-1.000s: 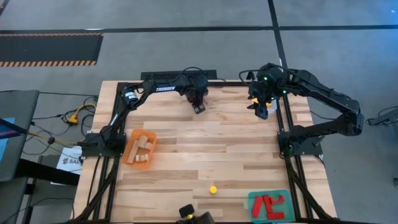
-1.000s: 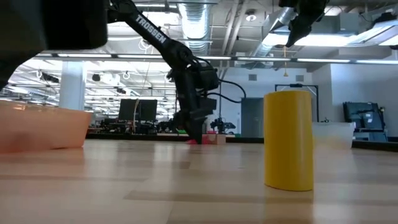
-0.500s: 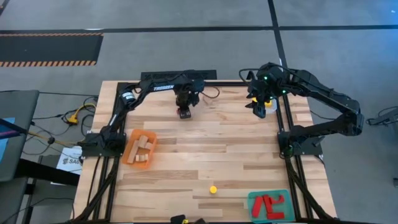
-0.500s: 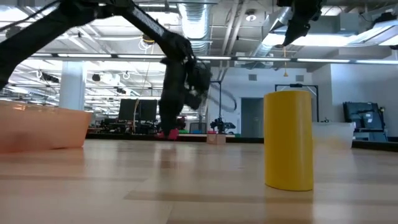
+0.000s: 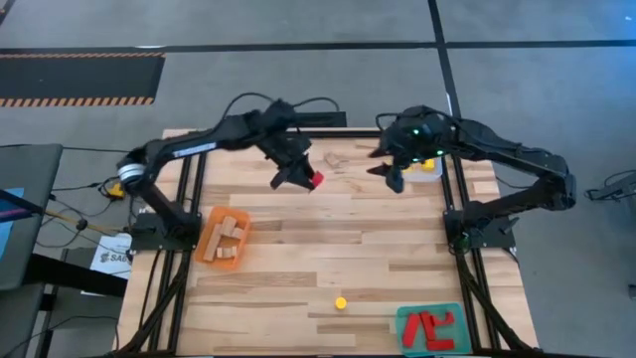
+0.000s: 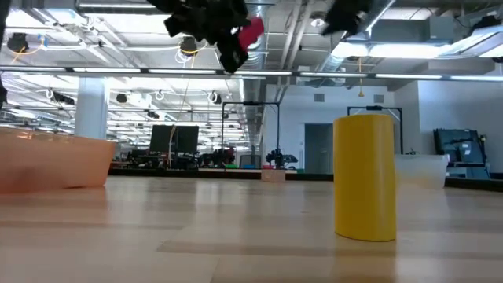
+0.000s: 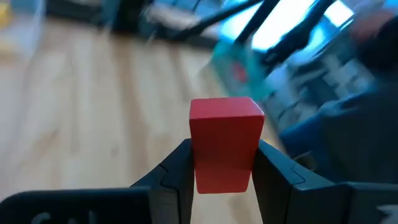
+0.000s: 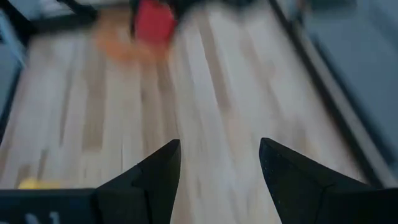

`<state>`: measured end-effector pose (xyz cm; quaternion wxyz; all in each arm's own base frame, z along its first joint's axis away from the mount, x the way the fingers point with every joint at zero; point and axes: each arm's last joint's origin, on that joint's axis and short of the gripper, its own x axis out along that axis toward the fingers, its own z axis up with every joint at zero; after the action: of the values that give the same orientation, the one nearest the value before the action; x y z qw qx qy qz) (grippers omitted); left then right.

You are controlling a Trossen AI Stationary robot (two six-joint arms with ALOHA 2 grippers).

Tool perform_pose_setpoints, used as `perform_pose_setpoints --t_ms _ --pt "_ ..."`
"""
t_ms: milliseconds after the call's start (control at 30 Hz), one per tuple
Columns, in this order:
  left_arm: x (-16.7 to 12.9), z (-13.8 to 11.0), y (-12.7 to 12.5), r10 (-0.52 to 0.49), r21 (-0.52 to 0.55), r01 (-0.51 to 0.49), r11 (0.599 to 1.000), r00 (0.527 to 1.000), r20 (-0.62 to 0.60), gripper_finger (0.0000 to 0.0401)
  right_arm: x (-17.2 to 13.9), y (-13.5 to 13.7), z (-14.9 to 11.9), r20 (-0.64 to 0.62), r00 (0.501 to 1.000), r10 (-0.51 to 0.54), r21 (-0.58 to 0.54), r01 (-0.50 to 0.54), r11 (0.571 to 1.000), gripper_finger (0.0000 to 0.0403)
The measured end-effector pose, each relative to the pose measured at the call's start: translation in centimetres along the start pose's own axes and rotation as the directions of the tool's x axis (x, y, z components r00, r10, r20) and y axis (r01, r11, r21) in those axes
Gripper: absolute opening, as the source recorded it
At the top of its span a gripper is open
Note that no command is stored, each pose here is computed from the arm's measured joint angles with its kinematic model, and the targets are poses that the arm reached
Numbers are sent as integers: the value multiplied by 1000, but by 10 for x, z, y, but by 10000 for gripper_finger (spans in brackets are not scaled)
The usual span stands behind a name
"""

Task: Sort & place blocks by color
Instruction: Put the red block into the green bin

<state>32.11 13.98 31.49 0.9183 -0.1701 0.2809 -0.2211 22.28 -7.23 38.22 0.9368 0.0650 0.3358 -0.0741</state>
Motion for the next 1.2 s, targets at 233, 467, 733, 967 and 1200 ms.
perform_pose_setpoints --t_ms 233,467,733,967,1200 --pt "22 -20 -16 -157 -79 172 982 972 176 99 32 35 40 295 919 262 -429 -118 896 240" --pt "44 -29 -25 -220 -194 251 948 961 167 99 74 55 47 205 892 403 -504 -257 825 240" --pt "49 -28 -32 -263 -198 291 936 952 154 103 100 59 53 115 865 489 -494 -377 783 240" --pt "49 -28 -32 -267 -192 295 936 951 156 103 117 55 53 98 820 565 -486 -455 746 240" --pt "48 -27 -33 -311 -179 335 925 938 151 105 121 53 55 112 812 573 -495 -454 741 219"
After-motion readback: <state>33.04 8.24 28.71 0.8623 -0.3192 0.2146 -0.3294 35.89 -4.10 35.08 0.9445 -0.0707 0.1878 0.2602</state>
